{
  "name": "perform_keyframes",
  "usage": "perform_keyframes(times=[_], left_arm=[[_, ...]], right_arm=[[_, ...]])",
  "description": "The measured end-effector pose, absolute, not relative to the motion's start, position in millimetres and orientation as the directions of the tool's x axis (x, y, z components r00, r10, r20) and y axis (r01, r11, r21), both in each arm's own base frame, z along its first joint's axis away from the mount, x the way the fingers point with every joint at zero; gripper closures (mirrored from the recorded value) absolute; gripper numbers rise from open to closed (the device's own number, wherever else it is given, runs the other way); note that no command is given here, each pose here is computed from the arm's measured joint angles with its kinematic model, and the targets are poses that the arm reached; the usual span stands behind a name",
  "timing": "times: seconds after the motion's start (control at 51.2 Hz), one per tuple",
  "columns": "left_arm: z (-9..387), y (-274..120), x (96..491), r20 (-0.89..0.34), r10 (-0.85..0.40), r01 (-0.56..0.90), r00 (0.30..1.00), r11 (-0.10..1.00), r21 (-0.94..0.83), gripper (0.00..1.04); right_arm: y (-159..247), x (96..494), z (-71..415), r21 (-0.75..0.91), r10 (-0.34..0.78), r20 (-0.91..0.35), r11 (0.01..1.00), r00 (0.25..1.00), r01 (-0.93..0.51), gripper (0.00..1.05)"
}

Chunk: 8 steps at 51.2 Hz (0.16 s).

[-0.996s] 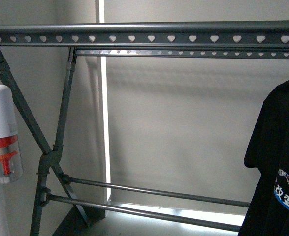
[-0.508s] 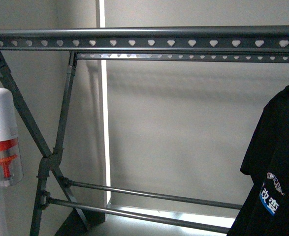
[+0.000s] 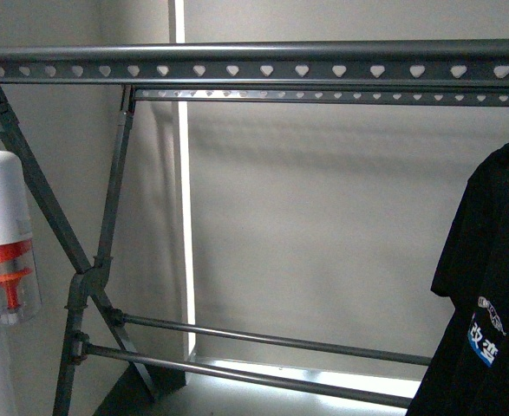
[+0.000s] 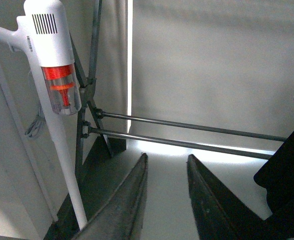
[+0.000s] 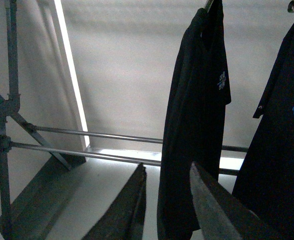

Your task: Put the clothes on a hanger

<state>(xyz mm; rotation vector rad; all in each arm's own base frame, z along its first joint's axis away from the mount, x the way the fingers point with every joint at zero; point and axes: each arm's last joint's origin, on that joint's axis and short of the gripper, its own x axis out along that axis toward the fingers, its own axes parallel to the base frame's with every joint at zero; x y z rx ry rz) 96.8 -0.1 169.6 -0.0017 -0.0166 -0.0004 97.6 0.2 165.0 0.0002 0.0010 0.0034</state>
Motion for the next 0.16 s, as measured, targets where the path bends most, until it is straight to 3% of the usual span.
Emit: perform_keyframes(times=[0.156], left_arm=[[169.6,-0.1,96.8,0.016,0.0,0.0,1.0,1.0,-0.002,0.51]], right_arm=[[0.2,97.6,165.0,0.0,0.003,-0.001,1.0,1.0,-0.003,0.52]])
